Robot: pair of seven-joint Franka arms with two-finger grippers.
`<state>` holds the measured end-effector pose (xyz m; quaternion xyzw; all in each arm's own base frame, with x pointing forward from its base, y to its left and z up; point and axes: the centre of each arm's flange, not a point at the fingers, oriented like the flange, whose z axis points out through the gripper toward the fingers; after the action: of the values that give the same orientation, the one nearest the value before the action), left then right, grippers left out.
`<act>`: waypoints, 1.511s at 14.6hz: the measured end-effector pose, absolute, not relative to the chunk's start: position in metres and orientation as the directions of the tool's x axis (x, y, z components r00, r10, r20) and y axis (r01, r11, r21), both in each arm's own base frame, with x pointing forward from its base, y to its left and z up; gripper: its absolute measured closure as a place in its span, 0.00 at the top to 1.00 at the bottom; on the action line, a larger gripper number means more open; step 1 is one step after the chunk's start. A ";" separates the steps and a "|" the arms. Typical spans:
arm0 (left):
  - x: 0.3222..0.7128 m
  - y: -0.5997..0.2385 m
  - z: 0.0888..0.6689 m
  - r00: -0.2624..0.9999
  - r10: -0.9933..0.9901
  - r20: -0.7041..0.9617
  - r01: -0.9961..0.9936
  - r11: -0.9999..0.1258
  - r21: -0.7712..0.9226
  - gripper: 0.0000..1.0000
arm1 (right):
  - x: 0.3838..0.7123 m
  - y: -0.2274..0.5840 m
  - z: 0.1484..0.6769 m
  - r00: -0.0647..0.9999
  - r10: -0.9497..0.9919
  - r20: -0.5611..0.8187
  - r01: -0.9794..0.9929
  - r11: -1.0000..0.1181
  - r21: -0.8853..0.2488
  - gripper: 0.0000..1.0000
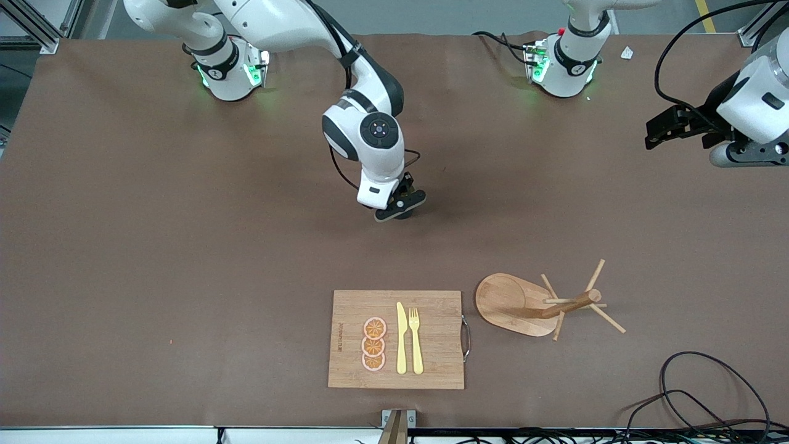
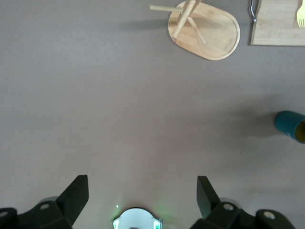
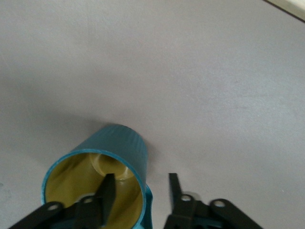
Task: Pass cup and hang on rack
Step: 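Set the mug down mid-table and open the right gripper, then move the left gripper over the mug while the right gripper withdraws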
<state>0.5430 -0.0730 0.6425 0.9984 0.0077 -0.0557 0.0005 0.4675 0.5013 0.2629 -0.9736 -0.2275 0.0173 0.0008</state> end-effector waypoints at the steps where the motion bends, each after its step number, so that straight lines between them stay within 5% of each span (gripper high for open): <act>1: 0.544 -0.074 0.641 0.994 0.022 -0.110 0.022 -1.000 0.000 1.00 | 0.468 0.500 0.267 0.897 0.440 -0.048 0.441 -0.898 -0.003 0.68; 4: 0.548 -0.075 0.637 0.993 0.024 -0.112 0.025 -1.000 0.000 1.00 | 0.478 0.487 0.309 0.907 0.414 -0.076 0.416 -0.909 0.011 0.98; 5: 0.548 -0.075 0.635 0.993 0.024 -0.115 0.024 -1.000 0.000 1.00 | 0.485 0.476 0.330 0.915 0.396 -0.083 0.398 -0.917 0.015 1.00; 10: 0.547 -0.086 0.635 0.993 0.003 -0.116 0.003 -1.000 0.001 1.00 | 0.546 0.372 0.418 0.971 0.231 -0.057 0.231 -0.973 0.008 1.00; 15: 0.547 -0.101 0.623 0.988 0.003 -0.157 0.006 -1.000 0.013 1.00 | 0.634 0.172 0.451 0.996 -0.081 -0.036 -0.081 -0.997 0.009 1.00; 22: 0.519 -0.205 0.618 0.933 0.327 -0.150 0.319 -0.945 -0.075 1.00 | 0.644 0.011 0.507 0.986 -0.124 -0.116 -0.123 -0.992 0.011 1.00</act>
<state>0.5195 -0.2051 0.6177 0.9828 0.1641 -0.0805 -0.0247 0.6436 0.0112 0.5075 -0.9964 0.0620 0.0582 -0.0017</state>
